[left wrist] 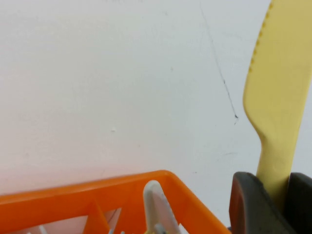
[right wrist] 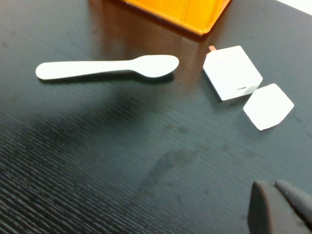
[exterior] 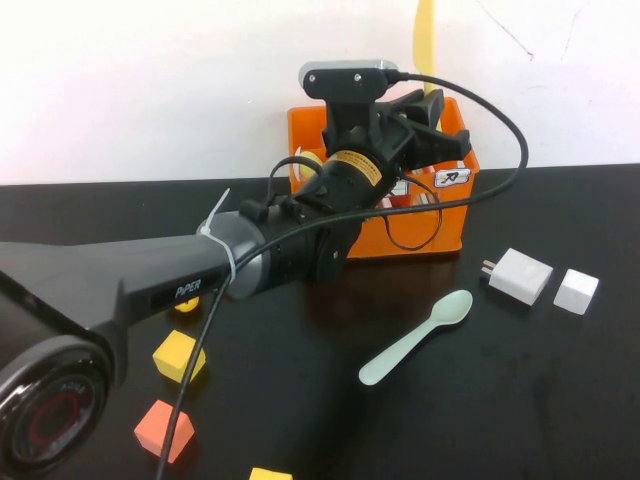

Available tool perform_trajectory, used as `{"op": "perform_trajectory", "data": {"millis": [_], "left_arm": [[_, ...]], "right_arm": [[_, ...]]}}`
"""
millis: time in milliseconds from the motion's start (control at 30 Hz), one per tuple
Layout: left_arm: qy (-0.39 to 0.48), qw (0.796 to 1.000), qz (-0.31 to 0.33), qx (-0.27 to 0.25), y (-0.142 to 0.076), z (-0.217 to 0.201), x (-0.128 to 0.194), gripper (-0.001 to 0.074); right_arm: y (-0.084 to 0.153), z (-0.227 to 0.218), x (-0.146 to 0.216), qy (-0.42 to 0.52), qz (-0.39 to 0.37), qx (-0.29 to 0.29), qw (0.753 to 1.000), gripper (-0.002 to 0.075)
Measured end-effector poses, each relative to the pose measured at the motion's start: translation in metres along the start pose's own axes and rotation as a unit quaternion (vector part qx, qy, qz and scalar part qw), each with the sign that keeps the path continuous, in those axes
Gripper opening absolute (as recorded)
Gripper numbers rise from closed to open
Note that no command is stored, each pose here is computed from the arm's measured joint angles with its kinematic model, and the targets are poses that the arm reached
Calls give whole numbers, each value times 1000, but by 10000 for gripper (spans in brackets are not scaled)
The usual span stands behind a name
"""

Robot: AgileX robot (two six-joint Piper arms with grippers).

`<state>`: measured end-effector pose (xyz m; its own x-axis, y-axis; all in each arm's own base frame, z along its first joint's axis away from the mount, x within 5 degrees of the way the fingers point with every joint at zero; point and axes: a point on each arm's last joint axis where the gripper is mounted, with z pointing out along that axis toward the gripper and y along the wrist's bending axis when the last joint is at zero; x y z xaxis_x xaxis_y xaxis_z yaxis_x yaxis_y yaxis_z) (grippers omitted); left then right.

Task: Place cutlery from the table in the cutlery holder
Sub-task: Place the knife on the box

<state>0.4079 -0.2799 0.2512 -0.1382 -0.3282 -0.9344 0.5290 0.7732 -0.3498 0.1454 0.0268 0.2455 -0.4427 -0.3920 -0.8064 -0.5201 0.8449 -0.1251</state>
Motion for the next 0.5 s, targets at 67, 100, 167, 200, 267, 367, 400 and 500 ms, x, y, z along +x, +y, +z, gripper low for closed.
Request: {"op": "perform_trajectory", "data": {"millis": [67,100,167,200,267,367,400,500], "left_arm": [[-5,1000,-5,2,0,0,0,111],[-7,1000,-7,2,0,0,0,111],[-9,1000,-11,3,0,1,1,111],[-10,1000,-12,3,1,1,2,111],[-15,1000,-15,5,1,2,1,111],[-14,1000,-17,8,-4,5,0,111],[-12,1000,-18,8,-5,7,-1,111],[-6,1000,-20,11,-11,16,-3,111]], "right_arm": [[0,0,1,2,1,-1,1000,-2],[1,1,2,2,1,-1,1000,-2],[1,1,2,3,2,-2,1000,-2],[1,1,2,3,2,-2,1000,-2],[1,1,2,3,2,-2,1000,-2],[1,1,2,3,2,-2,1000,-2],[1,1,2,3,2,-2,1000,-2],[1,1,2,3,2,-2,1000,-2]]}}
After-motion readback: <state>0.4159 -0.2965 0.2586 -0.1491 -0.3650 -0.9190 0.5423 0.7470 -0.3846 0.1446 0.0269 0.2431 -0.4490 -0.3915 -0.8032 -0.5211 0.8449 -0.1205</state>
